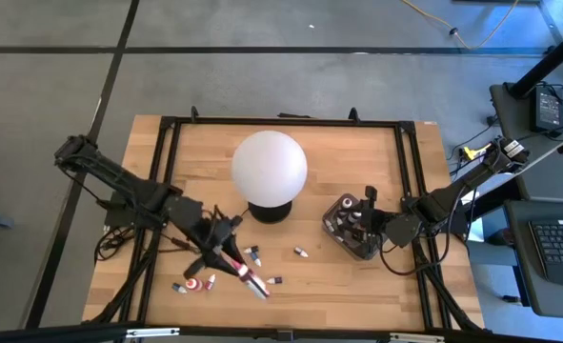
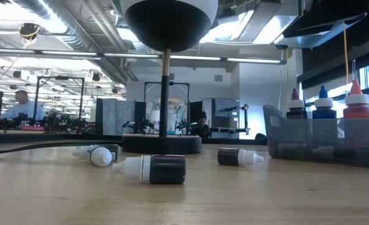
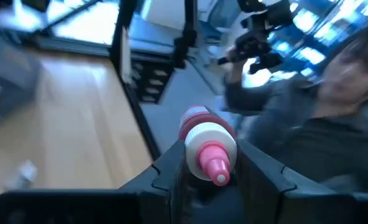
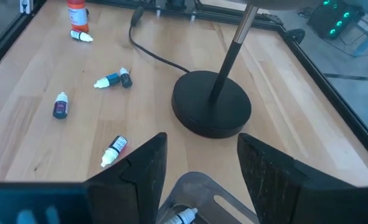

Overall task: Pick & Place food coloring
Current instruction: Put the large pink food coloring bottle into the black container

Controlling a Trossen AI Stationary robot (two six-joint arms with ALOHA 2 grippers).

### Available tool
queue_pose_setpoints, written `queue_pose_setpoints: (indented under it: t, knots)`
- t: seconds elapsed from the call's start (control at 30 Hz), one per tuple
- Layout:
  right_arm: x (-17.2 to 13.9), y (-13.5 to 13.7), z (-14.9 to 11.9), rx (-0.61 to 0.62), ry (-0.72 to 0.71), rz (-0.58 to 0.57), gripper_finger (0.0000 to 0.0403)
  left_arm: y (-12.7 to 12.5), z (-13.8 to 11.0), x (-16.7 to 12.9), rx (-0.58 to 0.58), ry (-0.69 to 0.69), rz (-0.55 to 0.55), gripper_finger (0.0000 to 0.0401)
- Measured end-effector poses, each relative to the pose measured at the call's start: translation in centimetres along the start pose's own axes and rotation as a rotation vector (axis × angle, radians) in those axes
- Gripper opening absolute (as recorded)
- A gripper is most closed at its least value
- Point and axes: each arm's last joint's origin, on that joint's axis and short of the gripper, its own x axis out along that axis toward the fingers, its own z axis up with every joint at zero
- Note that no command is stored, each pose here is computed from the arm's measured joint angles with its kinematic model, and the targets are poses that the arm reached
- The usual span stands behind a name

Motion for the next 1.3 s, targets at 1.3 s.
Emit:
queue_pose_setpoints:
  t: [1.3]
  knots:
    - [0.1,-0.3,-1.6,0.096,0.144,-0.028,0.0197,11.6,2.5,22.8,0.120,0.777,0.534,0.0115]
